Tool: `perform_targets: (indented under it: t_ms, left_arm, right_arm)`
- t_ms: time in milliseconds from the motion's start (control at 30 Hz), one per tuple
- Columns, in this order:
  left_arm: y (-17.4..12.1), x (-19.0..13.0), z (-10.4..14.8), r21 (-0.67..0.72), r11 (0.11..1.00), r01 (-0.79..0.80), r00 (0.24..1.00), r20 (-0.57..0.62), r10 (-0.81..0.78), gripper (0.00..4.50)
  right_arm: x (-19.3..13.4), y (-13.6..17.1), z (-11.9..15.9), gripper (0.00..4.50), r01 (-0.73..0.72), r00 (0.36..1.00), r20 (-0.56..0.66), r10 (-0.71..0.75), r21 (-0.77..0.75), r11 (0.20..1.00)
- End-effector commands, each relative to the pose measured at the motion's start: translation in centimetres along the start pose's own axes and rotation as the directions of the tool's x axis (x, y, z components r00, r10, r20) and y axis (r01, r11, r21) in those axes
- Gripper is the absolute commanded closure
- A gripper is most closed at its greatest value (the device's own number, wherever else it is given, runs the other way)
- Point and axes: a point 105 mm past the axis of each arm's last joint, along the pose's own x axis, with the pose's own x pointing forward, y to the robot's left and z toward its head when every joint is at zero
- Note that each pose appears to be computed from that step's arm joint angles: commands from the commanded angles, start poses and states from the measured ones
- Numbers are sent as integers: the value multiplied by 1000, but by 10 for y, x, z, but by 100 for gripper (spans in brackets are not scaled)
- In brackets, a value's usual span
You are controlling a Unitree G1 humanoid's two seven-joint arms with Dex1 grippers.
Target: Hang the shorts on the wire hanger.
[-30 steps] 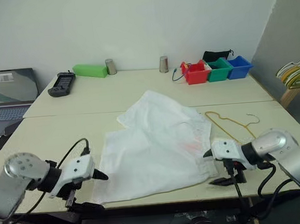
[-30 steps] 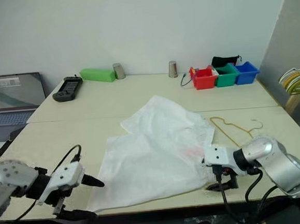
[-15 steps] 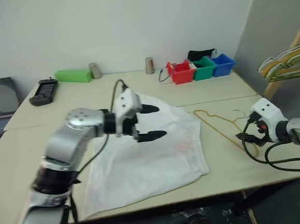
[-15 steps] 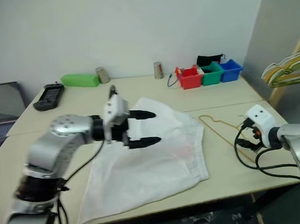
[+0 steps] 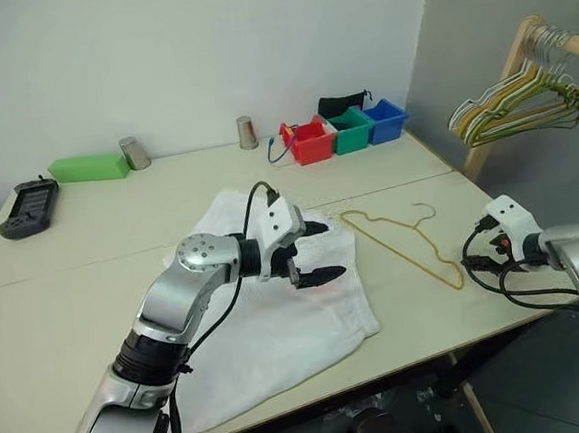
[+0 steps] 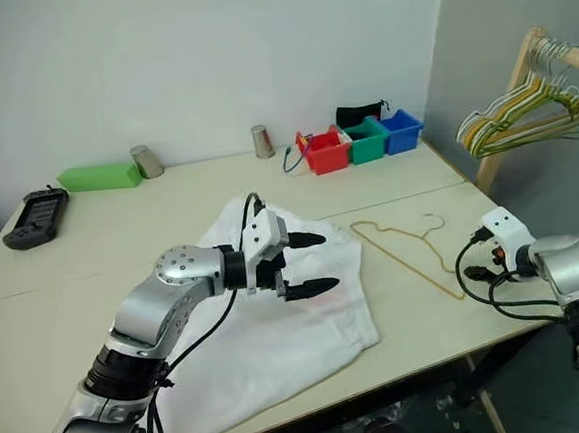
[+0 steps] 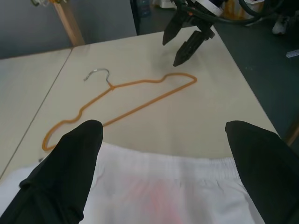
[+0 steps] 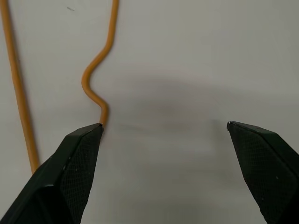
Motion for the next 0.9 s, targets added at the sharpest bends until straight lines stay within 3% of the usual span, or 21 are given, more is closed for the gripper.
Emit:
perform_targets:
  t_ms: [33, 367, 467, 900]
  left_arm:
    - [5, -6, 7, 31, 998, -54, 998, 16, 53, 2]
    - [5, -10, 3, 23, 996, -90, 996, 5, 90, 2]
    - [6, -11, 5, 26, 995, -94, 996, 6, 93, 0]
    - [6, -21, 0, 31, 994, -100, 995, -23, 101, 0]
  right_arm:
    - [5, -2, 10, 0, -8, 1000, 18, 9, -27, 1000]
    - [20, 7, 3, 0, -87, 996, -28, 86, -29, 996]
    - [23, 10, -3, 51, -111, 993, -47, 109, -21, 994]
    - [8, 10, -32, 359, -162, 978, -127, 163, 15, 987]
